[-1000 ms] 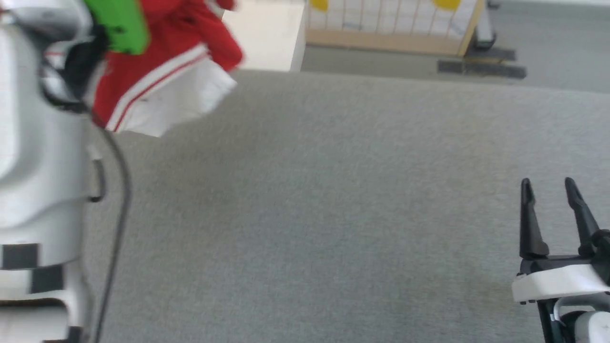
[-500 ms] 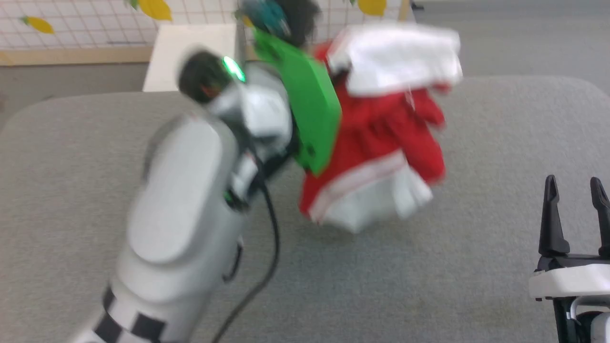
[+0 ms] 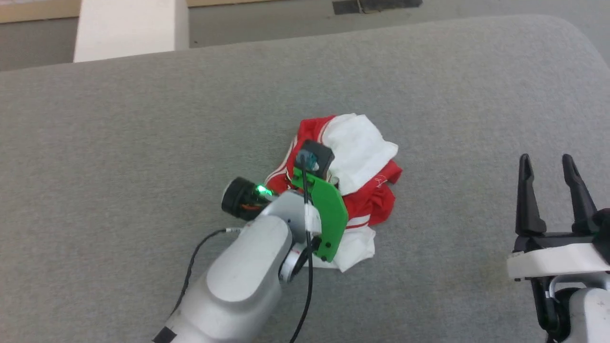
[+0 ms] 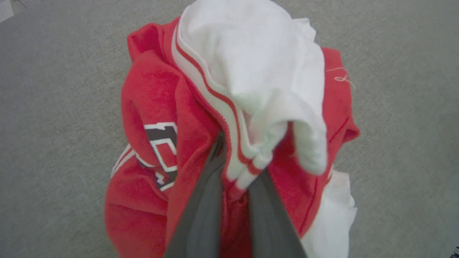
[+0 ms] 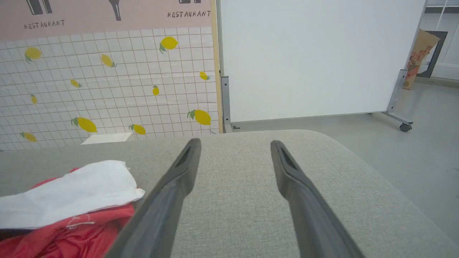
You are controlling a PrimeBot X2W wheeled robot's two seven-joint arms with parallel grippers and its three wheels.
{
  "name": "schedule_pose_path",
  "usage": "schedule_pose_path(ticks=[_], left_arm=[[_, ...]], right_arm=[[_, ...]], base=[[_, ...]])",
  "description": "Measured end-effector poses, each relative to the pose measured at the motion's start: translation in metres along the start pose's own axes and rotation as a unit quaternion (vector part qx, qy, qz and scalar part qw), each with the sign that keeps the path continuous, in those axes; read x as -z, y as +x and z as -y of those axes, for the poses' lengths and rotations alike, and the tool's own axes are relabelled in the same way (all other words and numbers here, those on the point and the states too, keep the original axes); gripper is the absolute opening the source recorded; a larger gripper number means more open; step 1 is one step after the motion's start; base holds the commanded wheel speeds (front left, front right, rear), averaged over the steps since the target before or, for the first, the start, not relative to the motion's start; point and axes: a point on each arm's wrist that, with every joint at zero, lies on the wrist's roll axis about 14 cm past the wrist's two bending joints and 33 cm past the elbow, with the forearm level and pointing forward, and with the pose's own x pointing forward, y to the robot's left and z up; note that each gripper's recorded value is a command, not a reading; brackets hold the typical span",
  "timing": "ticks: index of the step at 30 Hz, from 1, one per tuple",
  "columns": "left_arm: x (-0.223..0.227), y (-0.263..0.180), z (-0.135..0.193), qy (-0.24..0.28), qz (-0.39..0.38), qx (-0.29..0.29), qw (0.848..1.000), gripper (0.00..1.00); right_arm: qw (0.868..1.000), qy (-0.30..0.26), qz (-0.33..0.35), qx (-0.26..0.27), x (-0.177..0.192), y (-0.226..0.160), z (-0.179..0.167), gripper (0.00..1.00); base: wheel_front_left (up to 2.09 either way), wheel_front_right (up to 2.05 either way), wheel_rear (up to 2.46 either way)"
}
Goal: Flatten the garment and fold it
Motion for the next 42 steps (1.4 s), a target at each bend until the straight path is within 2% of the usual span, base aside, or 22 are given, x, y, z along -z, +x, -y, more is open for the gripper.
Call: schedule_pose_path(ticks=[2, 7, 12, 15, 18, 20, 24, 27, 32, 35, 42], left_arm=[[0.005, 0.007, 0.007, -0.007, 0.004, 0.006, 1.000, 1.00], [-0.022, 0.014, 0.017, -0.036, 0.072, 0.027, 0.996, 1.00], [-0.068, -0.004, 0.013, -0.068, 0.175, 0.020, 0.982, 1.00], [-0.091, -0.029, 0.001, -0.095, 0.242, 0.002, 0.966, 1.00], [-0.095, -0.067, -0.027, -0.109, 0.305, -0.045, 0.945, 1.00], [-0.088, -0.094, -0.053, -0.120, 0.335, -0.094, 0.930, 1.00], [-0.062, -0.153, -0.097, -0.142, 0.387, -0.198, 0.889, 1.00], [-0.041, -0.185, -0.109, -0.139, 0.400, -0.249, 0.871, 1.00], [-0.019, -0.214, -0.112, -0.089, 0.399, -0.295, 0.863, 1.00], [-0.015, -0.224, -0.109, -0.097, 0.408, -0.313, 0.852, 1.00], [-0.003, -0.227, -0.100, -0.113, 0.408, -0.313, 0.850, 1.00]], right_arm=[[1.000, 0.000, -0.005, 0.006, 0.004, -0.002, 0.004, 1.00], [1.000, -0.004, -0.017, 0.022, 0.012, -0.004, 0.015, 1.00], [1.000, -0.003, -0.009, 0.027, 0.007, -0.007, 0.018, 1.00], [1.000, -0.003, -0.007, 0.027, 0.004, -0.014, 0.019, 1.00], [1.000, 0.000, -0.005, 0.021, 0.000, -0.020, 0.016, 1.00], [1.000, 0.003, 0.001, 0.013, -0.004, -0.021, 0.011, 1.00], [1.000, 0.007, 0.008, -0.001, -0.010, -0.021, 0.001, 1.00], [1.000, 0.009, 0.006, -0.010, -0.009, -0.022, -0.004, 1.00], [1.000, 0.011, -0.007, -0.019, -0.002, -0.026, -0.011, 1.00], [1.000, 0.012, -0.008, -0.022, -0.001, -0.027, -0.012, 1.00], [0.999, 0.019, -0.017, -0.032, -0.001, -0.030, -0.019, 1.00]], base=[[0.00, 0.00, 0.00], [0.00, 0.00, 0.00], [0.00, 0.00, 0.00], [0.00, 0.00, 0.00], [0.00, 0.00, 0.00], [0.00, 0.00, 0.00], [0.00, 0.00, 0.00], [0.00, 0.00, 0.00], [0.00, 0.00, 0.00], [0.00, 0.00, 0.00], [0.00, 0.00, 0.00]])
